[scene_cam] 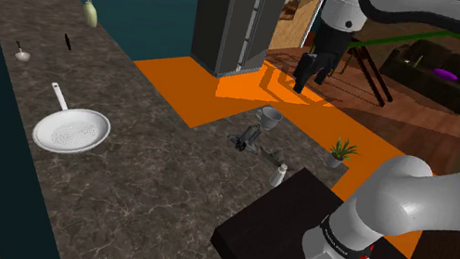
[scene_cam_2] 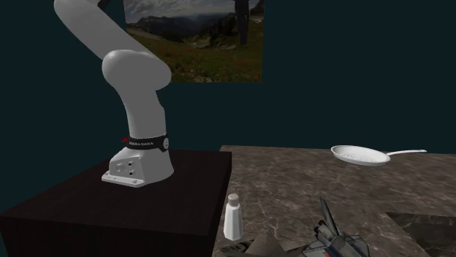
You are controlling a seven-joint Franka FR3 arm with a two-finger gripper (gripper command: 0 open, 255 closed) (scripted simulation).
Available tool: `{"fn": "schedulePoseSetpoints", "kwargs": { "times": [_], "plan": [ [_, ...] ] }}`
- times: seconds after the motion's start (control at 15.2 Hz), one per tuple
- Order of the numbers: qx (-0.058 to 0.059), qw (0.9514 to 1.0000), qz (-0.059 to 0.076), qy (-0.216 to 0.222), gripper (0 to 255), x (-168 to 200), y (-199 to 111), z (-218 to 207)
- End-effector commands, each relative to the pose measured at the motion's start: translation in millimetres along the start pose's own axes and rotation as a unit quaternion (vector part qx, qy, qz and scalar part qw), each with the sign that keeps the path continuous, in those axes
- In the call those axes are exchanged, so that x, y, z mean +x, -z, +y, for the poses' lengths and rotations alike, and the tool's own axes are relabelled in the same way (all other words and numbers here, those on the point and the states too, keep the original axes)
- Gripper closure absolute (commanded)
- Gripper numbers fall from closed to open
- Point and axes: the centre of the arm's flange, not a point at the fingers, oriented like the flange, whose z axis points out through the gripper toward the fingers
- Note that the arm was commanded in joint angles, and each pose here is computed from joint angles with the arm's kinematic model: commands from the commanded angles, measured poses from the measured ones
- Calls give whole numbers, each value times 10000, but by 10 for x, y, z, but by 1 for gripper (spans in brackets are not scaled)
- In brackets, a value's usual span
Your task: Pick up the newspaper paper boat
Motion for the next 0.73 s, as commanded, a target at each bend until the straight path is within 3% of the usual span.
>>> {"fn": "schedulePoseSetpoints", "kwargs": {
  "times": [0.0,0.66],
  "plan": [
    [0,10000,0,0,0,0,0,0],
    [18,10000,-72,57,0,255,-1204,495]
  ]
}}
